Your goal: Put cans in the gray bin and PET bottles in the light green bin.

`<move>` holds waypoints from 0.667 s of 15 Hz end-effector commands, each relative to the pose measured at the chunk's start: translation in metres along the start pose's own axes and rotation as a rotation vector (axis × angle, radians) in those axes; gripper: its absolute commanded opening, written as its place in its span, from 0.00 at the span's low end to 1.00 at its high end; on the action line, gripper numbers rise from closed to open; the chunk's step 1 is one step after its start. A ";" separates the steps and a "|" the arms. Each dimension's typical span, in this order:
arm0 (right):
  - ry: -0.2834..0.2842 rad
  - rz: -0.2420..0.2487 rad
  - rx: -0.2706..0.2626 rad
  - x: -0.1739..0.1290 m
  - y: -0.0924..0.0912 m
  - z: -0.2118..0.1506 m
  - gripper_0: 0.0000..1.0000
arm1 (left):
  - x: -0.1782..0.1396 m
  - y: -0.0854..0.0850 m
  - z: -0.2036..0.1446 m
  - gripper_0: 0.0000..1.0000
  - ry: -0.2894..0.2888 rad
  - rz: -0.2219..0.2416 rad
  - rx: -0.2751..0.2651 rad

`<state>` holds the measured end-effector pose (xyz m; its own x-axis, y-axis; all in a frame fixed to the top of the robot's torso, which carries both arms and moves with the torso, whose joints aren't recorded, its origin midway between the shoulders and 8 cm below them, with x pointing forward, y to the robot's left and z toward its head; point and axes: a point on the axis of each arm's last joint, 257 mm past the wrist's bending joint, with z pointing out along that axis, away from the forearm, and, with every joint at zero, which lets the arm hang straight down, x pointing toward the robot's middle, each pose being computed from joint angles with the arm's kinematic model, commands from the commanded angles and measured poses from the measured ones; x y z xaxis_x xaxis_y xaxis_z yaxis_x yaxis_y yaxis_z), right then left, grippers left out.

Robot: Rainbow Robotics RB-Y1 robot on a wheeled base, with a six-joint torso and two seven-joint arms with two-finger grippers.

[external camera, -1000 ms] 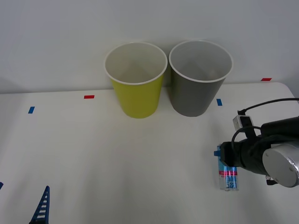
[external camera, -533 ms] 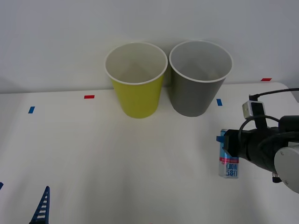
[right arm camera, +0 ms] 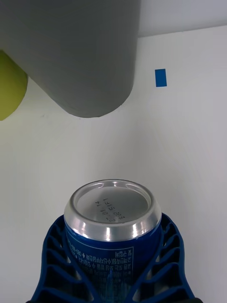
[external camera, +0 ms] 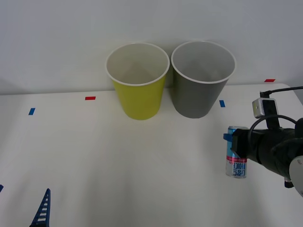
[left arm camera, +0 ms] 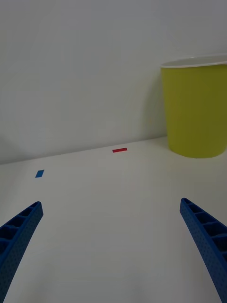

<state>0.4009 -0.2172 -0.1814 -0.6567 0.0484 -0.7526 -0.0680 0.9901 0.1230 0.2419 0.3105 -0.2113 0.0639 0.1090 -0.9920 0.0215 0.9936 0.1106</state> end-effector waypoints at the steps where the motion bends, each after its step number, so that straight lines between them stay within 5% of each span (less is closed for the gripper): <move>1: -0.032 0.001 0.025 -0.004 -0.006 -0.013 0.00 | 0.000 0.000 0.000 1.00 0.000 0.000 0.000; 5: -0.083 -0.028 0.061 -0.012 -0.007 -0.031 0.00 | 0.000 0.000 0.000 1.00 0.000 0.000 0.000; 10: -0.109 0.018 0.080 -0.022 -0.025 -0.037 0.00 | 0.000 0.000 0.000 1.00 0.000 0.000 0.000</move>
<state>0.3881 -0.2459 -0.1475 -0.5783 0.0655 -0.8132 0.0023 0.9969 0.0787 0.2419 0.3105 -0.2113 0.0639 0.1090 -0.9920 0.0215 0.9936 0.1106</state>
